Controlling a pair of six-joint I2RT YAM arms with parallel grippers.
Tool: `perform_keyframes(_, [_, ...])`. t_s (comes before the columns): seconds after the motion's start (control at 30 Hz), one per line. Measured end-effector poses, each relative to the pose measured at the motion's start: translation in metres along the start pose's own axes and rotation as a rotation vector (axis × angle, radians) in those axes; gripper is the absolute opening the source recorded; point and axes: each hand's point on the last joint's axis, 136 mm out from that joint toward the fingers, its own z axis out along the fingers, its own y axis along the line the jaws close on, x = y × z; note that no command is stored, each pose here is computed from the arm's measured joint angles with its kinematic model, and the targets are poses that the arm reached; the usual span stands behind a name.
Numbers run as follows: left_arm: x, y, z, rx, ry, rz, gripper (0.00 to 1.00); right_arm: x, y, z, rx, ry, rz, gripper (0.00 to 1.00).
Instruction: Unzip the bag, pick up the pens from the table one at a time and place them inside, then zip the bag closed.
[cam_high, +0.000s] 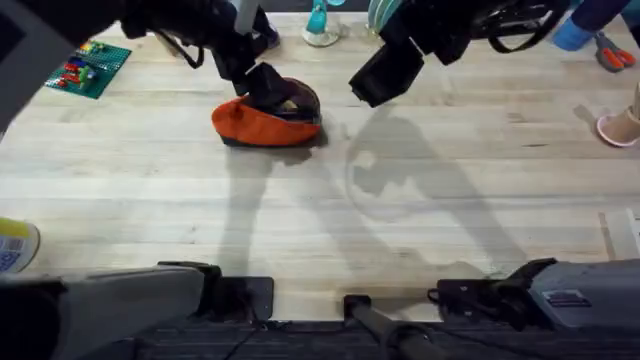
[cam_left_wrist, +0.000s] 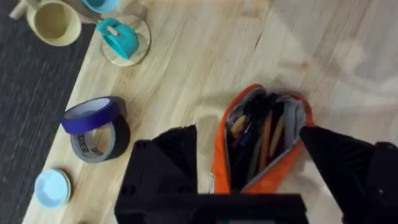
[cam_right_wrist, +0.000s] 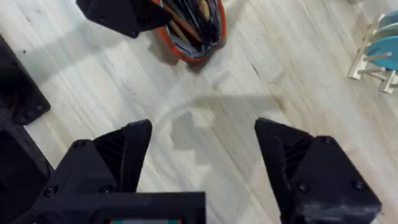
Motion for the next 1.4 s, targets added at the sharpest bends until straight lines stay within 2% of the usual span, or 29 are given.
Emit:
perform_keyframes(0.2, [-0.002, -0.012, -0.020, -0.004, 0.012, -0.056, 0.995, 0.000, 0.000, 0.000, 0.000, 0.000, 0.000, 0.995])
perform_keyframes(0.47, [0.010, -0.030, -0.051, -0.034, 0.082, -0.134, 0.995, 0.000, 0.000, 0.000, 0.000, 0.000, 0.000, 0.996])
perform_keyframes(0.77, [0.039, -0.035, -0.100, -0.094, 0.070, -0.356, 0.995, 0.000, 0.000, 0.000, 0.000, 0.000, 0.000, 0.995])
perform_keyframes(0.97, [0.049, -0.025, -0.120, -0.136, -0.001, -0.460, 0.995, 0.000, 0.000, 0.000, 0.000, 0.000, 0.000, 0.995])
perform_keyframes(1.17, [0.053, -0.018, -0.130, -0.155, -0.060, -0.464, 0.995, 0.000, 0.000, 0.000, 0.000, 0.000, 0.000, 0.995])
perform_keyframes(1.4, [0.062, -0.016, -0.137, -0.163, -0.077, -0.438, 0.995, 0.000, 0.000, 0.000, 0.000, 0.000, 0.000, 0.996])
